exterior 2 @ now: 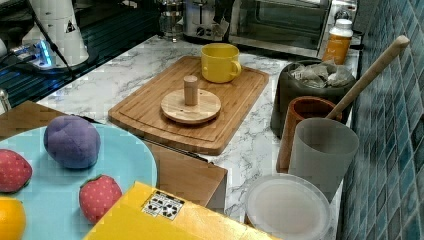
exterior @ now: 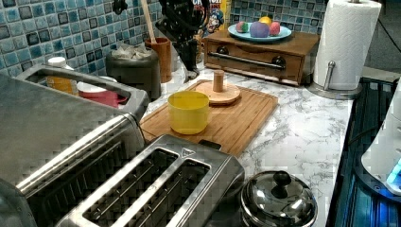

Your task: Put the tea in the cup.

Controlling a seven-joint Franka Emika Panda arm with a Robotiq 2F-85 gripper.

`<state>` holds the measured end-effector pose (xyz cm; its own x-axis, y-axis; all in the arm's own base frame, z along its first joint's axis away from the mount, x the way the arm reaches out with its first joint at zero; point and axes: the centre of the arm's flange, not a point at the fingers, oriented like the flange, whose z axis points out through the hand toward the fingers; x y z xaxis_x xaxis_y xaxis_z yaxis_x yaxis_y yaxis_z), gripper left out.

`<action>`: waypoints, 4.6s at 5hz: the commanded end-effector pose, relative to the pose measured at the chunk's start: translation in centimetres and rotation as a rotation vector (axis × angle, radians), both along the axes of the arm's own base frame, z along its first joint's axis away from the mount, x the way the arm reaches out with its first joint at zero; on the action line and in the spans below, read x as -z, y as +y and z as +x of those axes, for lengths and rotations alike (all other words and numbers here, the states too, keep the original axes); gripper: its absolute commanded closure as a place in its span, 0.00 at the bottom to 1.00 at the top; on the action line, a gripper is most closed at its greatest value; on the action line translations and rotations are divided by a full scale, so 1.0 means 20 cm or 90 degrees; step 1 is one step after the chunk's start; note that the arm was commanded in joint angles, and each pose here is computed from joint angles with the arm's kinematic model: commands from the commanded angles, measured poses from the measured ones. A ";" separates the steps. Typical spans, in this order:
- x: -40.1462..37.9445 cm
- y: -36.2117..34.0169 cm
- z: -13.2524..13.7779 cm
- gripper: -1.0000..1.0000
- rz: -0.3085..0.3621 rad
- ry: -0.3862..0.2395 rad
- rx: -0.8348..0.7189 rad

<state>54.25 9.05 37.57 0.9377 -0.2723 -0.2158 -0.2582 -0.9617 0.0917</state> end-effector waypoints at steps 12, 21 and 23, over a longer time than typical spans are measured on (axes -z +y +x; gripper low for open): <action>-0.08 0.06 0.05 0.00 0.032 -0.054 0.010; -0.08 0.06 0.05 0.00 0.032 -0.054 0.010; -0.08 0.06 0.05 0.00 0.032 -0.054 0.010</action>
<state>54.94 10.03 36.40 0.9410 -0.2712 -0.2024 -0.2673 -0.9625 0.0470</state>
